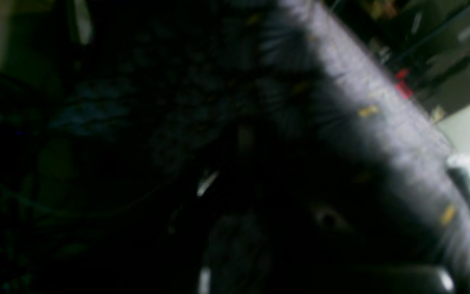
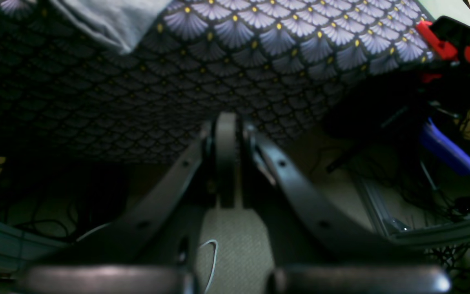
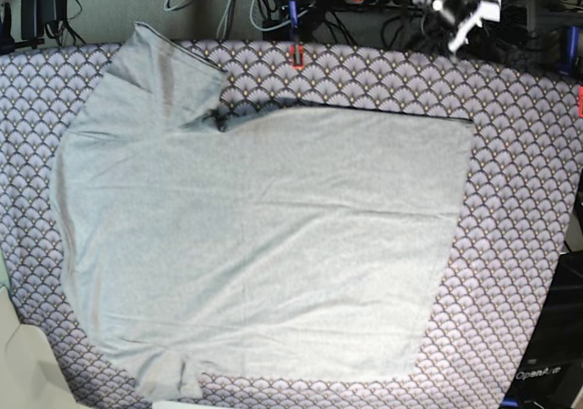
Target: Fold the T-shirt properly
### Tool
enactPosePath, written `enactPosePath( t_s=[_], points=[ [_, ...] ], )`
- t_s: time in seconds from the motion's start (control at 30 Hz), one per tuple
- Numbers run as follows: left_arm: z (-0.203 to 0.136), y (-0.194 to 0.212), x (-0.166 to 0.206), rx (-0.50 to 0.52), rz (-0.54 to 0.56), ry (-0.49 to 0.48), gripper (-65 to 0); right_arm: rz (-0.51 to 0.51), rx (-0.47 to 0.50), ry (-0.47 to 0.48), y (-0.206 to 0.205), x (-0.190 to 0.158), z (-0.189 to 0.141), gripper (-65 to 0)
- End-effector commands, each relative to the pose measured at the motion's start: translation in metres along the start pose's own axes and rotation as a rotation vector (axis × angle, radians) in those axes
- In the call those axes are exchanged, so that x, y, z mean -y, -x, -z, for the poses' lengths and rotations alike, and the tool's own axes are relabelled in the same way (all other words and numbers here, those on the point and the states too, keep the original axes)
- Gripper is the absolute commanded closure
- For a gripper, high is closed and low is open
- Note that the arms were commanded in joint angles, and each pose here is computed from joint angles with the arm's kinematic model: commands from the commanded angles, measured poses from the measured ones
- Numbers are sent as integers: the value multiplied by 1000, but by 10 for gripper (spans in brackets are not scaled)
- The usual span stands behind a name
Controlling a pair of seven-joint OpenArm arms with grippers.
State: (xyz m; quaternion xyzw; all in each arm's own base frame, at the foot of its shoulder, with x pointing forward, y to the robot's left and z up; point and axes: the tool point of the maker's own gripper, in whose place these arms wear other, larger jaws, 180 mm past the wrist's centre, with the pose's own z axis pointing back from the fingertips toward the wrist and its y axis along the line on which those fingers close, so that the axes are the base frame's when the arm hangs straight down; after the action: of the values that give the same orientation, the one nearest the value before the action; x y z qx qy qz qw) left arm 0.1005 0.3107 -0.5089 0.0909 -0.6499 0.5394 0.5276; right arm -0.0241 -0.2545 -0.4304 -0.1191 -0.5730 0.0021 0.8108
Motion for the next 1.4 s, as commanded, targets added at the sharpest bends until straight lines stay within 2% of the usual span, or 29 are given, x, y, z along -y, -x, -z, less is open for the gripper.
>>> enactPosePath(
  t_s=[0.0, 0.27, 0.43, 0.53, 0.7, 0.8, 0.93, 1.13, 1.37],
  points=[
    [1, -18, -13, 39, 28, -6, 0, -11, 19, 2, -5, 7, -6, -25],
    [-16, -36, -43, 19, 96, -33, 0, -10, 24, 2, -6, 7, -5, -25],
    [-27, -23, -39, -34, 101, -10, 0, -10, 27, 1, -7, 6, -4, -26],
    [-41, -18, -44, -53, 100, -31, 0, -6, 43, 1, -8, 4, 4, -28],
    [-50, -21, -53, -61, 109, -52, 0, -6, 12, 1, -3, 4, 6, -27],
    [-70, -1, -46, -153, 116, -12, 0, -5, 9, -3, -3, 4, 7, -26],
    [-102, 39, -21, -315, 103, 88, 0, -2, 22, -2, -4, 2, 14, -26],
    [-183, 100, 27, -582, 37, 233, 0, -3, -3, -4, -1, 3, 17, -26],
    [-235, 104, 21, -763, 76, 331, 0, 0, -19, -3, 2, 2, 23, -25]
  ],
)
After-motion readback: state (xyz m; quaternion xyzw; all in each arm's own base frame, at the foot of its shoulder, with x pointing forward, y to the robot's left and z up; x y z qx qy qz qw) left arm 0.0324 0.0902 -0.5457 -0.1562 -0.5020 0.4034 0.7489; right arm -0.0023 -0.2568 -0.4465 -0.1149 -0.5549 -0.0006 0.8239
